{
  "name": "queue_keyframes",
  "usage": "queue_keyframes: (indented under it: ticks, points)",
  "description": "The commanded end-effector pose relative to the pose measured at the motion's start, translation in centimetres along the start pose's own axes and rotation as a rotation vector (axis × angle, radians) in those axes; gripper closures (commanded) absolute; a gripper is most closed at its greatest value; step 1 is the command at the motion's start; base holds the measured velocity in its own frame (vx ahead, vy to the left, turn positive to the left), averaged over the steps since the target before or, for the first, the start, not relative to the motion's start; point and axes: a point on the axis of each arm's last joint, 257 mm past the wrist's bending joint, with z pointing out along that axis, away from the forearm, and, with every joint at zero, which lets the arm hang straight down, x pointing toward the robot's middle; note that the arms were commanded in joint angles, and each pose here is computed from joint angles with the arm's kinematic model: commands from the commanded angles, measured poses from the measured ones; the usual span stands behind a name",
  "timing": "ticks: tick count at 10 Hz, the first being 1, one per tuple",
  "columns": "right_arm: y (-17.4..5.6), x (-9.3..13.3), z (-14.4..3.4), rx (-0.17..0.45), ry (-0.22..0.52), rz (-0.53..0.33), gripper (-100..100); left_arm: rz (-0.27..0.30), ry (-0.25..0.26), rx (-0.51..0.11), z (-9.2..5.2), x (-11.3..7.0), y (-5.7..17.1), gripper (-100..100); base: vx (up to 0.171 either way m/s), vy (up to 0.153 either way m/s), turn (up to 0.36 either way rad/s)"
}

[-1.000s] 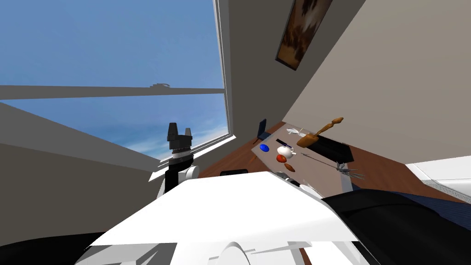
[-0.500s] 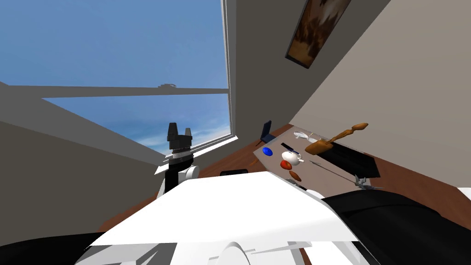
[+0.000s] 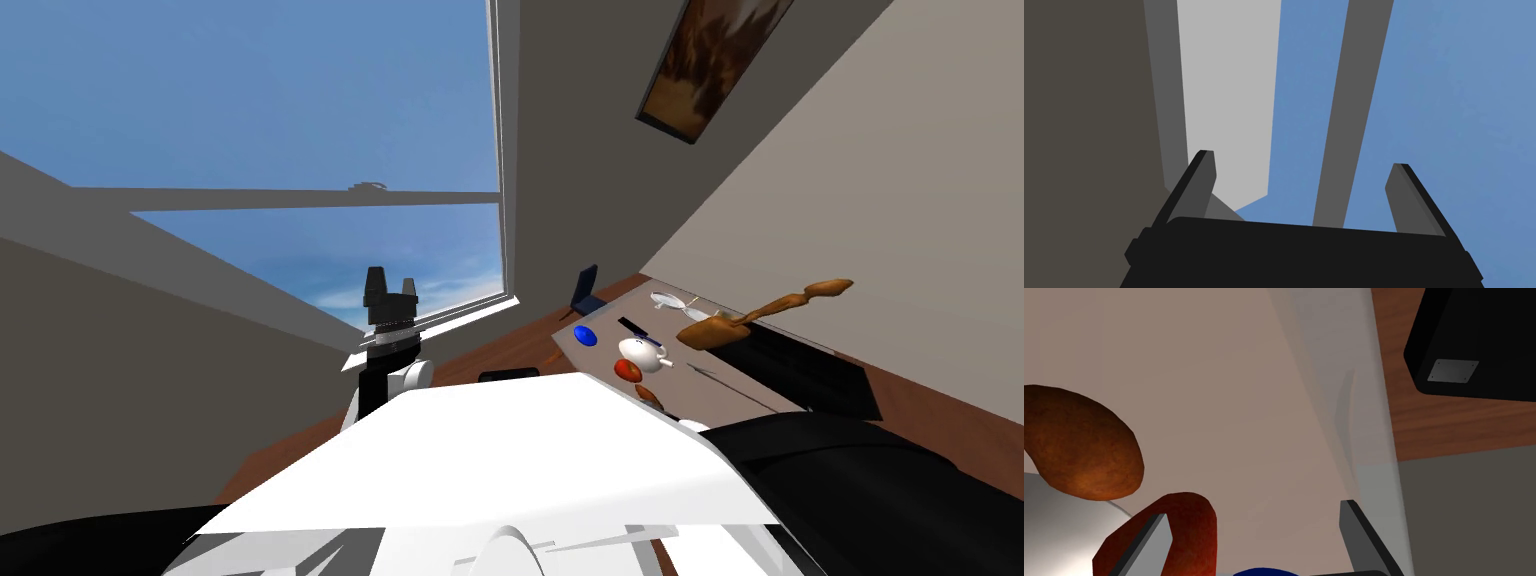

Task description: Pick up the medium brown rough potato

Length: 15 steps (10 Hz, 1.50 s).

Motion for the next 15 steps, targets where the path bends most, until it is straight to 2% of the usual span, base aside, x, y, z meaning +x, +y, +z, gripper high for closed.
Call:
queue_keyframes:
  ticks: [1, 2, 4, 6, 7, 9, 11, 12, 15]
  points:
    - [-1.5, 1.8, -0.5, 0.016, 0.046, -0.049, -100, 0.0, 0.0, 0.0, 0.0, 0.0, 0.0, 0, 0.037, -0.039, 0.168]
    - [-3.0, 4.1, -1.1, 0.037, 0.102, -0.06, -100, 0.0, 0.0, 0.0, 0.0, 0.0, 0.0, 0, 0.065, -0.087, 0.259]
    - [-4.0, 5.6, -1.6, 0.046, 0.148, -0.112, -100, 0.0, 0.0, 0.0, 0.0, 0.0, 0.0, 0, 0.037, -0.075, 0.11]
    - [-4.1, 6.3, -1.8, 0.049, 0.162, -0.106, -100, 0.0, 0.0, 0.0, 0.0, 0.0, 0.0, 0, 0.019, -0.035, 0.034]
    - [-5.0, 8.0, -2.5, 0.058, 0.208, -0.13, -100, 0.0, 0.0, 0.0, 0.0, 0.0, 0.0, 0, 0.018, -0.025, 0.127]
    - [-5.0, 8.0, -2.5, 0.058, 0.208, -0.13, -100, 0.0, 0.0, 0.0, 0.0, 0.0, 0.0, 0, 0.017, -0.035, 0.028]
    - [-5.8, 10.9, -3.4, 0.061, 0.285, -0.166, -100, 0.0, 0.0, 0.0, 0.0, 0.0, 0.0, 0, 0.027, -0.054, 0.137]
    - [-5.8, 11.0, -3.5, 0.062, 0.287, -0.165, -100, 0.0, 0.0, 0.0, 0.0, 0.0, 0.0, 0, 0.035, -0.065, 0.041]
    - [-4.8, 14.0, -4.0, 0.035, 0.361, -0.187, -100, 0.0, 0.0, 0.0, 0.0, 0.0, 0.0, 0, 0.043, -0.075, 0.087]
